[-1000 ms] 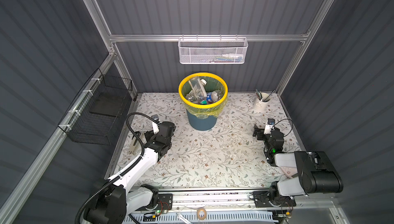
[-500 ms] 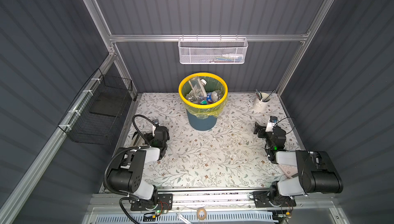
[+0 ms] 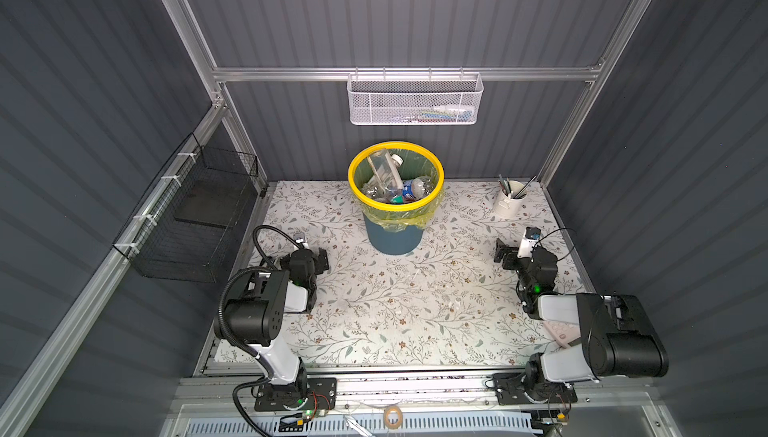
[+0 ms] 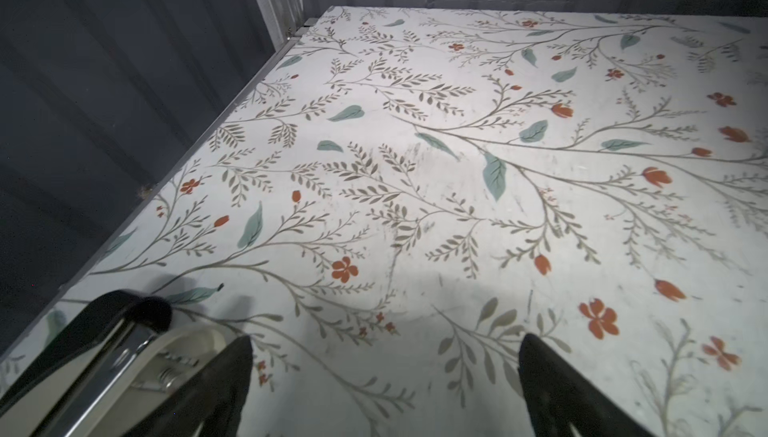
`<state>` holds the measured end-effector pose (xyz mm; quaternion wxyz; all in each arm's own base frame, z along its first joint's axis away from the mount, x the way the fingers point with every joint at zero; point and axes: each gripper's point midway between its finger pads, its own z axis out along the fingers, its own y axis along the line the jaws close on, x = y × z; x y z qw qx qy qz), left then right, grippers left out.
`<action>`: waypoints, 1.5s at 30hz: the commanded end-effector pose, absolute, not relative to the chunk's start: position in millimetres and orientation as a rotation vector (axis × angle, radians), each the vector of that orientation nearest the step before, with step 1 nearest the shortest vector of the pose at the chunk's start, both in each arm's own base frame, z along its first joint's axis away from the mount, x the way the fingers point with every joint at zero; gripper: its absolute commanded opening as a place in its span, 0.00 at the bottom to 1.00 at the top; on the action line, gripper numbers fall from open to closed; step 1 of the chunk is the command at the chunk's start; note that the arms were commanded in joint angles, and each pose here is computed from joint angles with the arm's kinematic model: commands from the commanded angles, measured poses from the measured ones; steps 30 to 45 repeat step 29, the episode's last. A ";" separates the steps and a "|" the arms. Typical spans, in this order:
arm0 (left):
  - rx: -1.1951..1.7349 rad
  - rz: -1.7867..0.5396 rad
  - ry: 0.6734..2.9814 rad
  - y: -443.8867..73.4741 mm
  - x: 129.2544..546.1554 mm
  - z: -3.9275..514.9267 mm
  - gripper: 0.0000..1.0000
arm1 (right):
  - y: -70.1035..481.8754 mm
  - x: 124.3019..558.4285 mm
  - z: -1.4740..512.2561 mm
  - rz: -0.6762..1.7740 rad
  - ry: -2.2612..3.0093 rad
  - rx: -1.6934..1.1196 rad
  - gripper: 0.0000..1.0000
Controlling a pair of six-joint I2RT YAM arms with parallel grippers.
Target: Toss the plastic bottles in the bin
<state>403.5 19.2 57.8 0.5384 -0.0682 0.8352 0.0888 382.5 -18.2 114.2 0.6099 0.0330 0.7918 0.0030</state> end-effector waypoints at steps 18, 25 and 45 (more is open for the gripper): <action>-0.119 0.196 1.961 13.3 413.5 66.0 0.99 | -19.8 388.1 120.2 0.016 1.814 0.080 0.99; -0.118 0.191 1.961 12.4 413.4 65.9 0.99 | -19.9 387.6 119.1 0.015 1.817 0.081 0.99; -0.118 0.195 1.961 13.1 413.3 66.1 0.99 | -19.7 387.6 119.6 0.016 1.816 0.080 0.99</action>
